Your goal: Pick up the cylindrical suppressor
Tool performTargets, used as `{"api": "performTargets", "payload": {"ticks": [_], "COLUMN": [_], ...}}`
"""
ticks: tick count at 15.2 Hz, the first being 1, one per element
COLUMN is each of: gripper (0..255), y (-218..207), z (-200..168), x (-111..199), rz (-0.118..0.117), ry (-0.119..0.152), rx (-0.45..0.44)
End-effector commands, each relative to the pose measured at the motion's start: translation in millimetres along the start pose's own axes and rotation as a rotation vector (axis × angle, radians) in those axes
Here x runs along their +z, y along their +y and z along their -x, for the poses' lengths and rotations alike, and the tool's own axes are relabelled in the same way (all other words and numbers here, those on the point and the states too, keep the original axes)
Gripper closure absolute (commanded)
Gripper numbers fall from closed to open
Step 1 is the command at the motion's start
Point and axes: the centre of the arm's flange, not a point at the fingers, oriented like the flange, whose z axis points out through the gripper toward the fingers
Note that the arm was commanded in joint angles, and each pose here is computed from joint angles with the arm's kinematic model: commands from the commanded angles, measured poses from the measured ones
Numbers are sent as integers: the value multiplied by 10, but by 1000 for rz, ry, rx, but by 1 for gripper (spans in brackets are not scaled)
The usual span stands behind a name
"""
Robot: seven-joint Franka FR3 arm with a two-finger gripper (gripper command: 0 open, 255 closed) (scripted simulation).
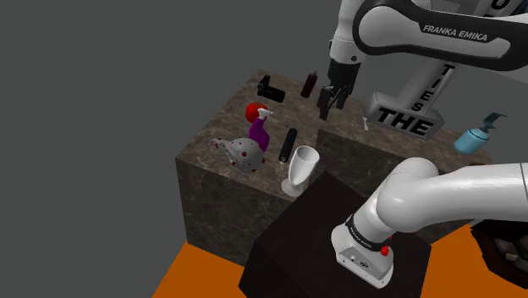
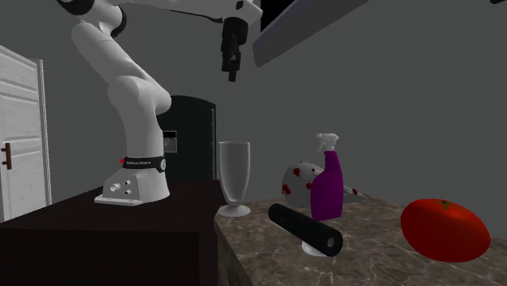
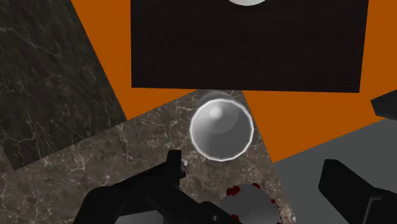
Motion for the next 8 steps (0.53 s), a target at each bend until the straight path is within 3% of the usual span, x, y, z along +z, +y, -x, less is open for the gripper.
{"api": "performTargets", "payload": {"ticks": [1, 8], "gripper": [0, 0], "y": [0, 102], "z": [0, -553], "x": [0, 701], "rz": [0, -3], "ry": [0, 26], "rx": [0, 216]}}
